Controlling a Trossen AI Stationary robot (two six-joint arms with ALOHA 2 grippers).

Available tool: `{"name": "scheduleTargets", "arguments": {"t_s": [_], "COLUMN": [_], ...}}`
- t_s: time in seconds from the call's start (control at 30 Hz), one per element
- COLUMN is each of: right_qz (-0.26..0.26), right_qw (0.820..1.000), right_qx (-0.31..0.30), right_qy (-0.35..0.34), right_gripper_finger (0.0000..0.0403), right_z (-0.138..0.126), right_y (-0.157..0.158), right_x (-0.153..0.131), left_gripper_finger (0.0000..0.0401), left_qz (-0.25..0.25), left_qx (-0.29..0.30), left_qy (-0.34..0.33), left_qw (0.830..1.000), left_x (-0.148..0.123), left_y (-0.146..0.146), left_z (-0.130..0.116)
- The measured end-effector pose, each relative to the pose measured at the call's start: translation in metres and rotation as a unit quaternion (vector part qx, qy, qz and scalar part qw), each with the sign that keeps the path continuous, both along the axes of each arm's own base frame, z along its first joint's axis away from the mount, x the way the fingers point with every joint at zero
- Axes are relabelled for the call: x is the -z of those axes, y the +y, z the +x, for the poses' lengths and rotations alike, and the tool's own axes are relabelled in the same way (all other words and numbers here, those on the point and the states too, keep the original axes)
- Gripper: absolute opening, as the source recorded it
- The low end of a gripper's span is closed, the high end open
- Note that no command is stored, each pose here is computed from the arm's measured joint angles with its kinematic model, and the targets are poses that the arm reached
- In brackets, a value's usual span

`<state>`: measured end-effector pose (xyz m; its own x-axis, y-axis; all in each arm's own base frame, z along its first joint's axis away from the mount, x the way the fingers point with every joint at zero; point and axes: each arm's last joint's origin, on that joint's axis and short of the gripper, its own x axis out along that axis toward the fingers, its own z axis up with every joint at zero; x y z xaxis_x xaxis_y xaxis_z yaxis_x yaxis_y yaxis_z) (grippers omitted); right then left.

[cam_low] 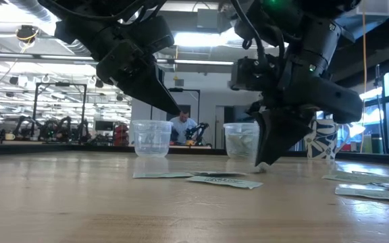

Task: Pick and place Stevia / Truvia into bins
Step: Put the stevia packet into the right transparent container

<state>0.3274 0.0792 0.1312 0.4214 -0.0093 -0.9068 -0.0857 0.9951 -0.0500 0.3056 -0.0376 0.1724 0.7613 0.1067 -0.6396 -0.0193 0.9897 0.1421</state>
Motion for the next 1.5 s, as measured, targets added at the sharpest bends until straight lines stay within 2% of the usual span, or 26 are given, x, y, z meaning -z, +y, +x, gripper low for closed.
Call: {"name": "scheduleTargets", "arguments": {"t_s": [0.17,0.27,0.33,0.5,0.67,0.83,1.1,1.27,1.5], "right_qz": [-0.019,-0.04,-0.056,-0.13,-0.147,-0.171,-0.145,-0.129,-0.107], "right_qw": [0.999,0.998,0.994,0.978,0.961,0.949,0.945,0.943,0.941], "right_qx": [0.014,0.026,0.048,0.117,0.181,0.224,0.277,0.3,0.32], "right_qy": [-0.04,-0.048,-0.077,-0.116,-0.15,-0.141,-0.092,-0.062,-0.026], "right_gripper_finger": [0.0001,0.0001,0.0001,0.0001,0.0,0.0,0.0,0.0,0.0], "right_z": [0.0,-0.007,-0.008,-0.022,-0.033,-0.038,-0.036,-0.028,-0.023], "right_y": [-0.005,-0.014,-0.024,-0.063,-0.107,-0.149,-0.198,-0.217,-0.225], "right_x": [-0.037,-0.055,-0.075,-0.112,-0.136,-0.136,-0.107,-0.08,-0.053], "left_gripper_finger": [0.0088,0.0088,0.0088,0.0088,0.0088,0.0088,0.0088,0.0088,0.0088], "left_qz": [0.0,0.0,0.0,0.0,0.0,0.0,0.0,0.0,0.0], "left_qx": [0.0,0.0,0.0,0.0,0.0,0.0,0.0,0.0,0.0], "left_qy": [0.0,0.0,0.0,-0.001,0.0,0.0,0.0,0.0,0.001], "left_qw": [1.0,1.0,1.0,1.0,1.0,1.0,1.0,1.0,1.0], "left_x": [0.0,0.0,0.0,0.0,0.0,0.0,0.0,0.0,0.0], "left_y": [0.0,0.0,0.0,0.0,0.0,0.0,0.0,0.0,0.0], "left_z": [0.0,0.0,0.0,0.0,0.0,0.0,0.0,0.0,0.0]}}
